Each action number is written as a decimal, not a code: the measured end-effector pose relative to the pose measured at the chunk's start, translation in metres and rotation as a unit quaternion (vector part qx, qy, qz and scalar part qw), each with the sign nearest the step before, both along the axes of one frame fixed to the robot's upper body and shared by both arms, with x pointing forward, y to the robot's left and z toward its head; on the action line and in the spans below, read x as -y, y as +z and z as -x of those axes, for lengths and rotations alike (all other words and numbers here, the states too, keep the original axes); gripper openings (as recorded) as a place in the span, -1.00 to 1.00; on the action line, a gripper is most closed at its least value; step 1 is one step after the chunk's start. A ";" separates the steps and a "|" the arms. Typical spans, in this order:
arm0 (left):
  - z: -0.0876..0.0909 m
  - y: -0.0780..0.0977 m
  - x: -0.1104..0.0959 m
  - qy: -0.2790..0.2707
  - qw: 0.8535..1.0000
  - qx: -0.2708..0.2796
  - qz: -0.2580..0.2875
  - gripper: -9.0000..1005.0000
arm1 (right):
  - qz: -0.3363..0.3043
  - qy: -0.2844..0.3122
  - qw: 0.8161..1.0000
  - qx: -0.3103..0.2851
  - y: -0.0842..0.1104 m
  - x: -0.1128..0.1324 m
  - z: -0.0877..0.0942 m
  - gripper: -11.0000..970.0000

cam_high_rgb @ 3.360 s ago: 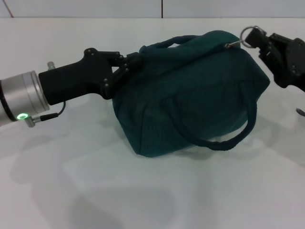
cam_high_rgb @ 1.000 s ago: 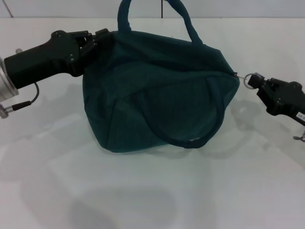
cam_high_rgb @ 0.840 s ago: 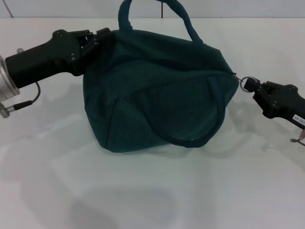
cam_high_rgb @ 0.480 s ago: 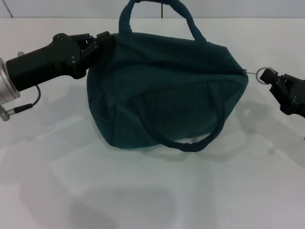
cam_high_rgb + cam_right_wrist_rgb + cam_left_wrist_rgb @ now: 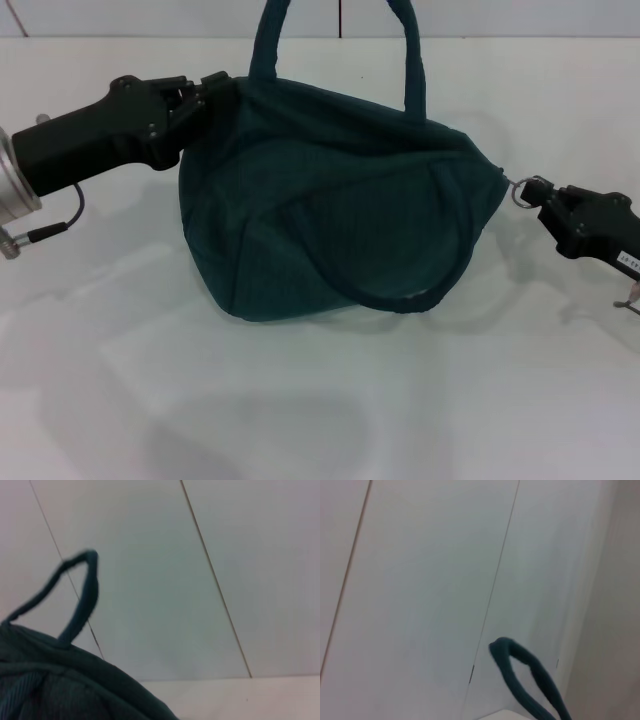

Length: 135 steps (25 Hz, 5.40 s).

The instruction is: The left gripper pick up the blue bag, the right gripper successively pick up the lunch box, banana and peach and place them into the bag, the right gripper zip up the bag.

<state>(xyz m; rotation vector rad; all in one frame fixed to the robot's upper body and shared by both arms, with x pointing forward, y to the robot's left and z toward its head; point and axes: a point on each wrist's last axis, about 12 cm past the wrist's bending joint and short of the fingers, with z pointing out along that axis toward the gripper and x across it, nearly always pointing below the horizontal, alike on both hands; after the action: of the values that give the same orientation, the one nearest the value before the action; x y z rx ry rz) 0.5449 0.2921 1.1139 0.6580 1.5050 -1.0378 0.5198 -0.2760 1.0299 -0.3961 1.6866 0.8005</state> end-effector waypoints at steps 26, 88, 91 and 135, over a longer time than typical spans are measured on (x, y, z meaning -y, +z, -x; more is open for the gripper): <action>0.001 0.011 0.003 -0.017 0.998 -0.023 0.062 -0.48 | -0.015 0.025 1.000 0.002 0.000 -0.006 0.008 -0.96; -0.089 0.096 0.147 -0.143 0.920 0.037 -0.363 -0.47 | -0.068 0.028 0.996 0.040 0.011 -0.004 0.018 -0.95; -0.088 0.097 0.147 -0.144 0.920 0.037 -0.363 -0.55 | -0.068 0.027 0.997 0.039 0.010 -0.003 0.019 -0.95; -0.065 0.098 0.136 -0.197 0.936 -0.056 -0.286 -0.79 | -0.053 0.016 0.998 -0.003 -0.006 0.003 0.031 -0.95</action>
<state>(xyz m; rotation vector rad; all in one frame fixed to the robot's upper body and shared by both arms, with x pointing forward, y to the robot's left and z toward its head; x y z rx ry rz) 0.6099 0.1562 1.2116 1.3762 1.8380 -0.9345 0.4889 -0.2789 1.0243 -0.3493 1.6391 0.9113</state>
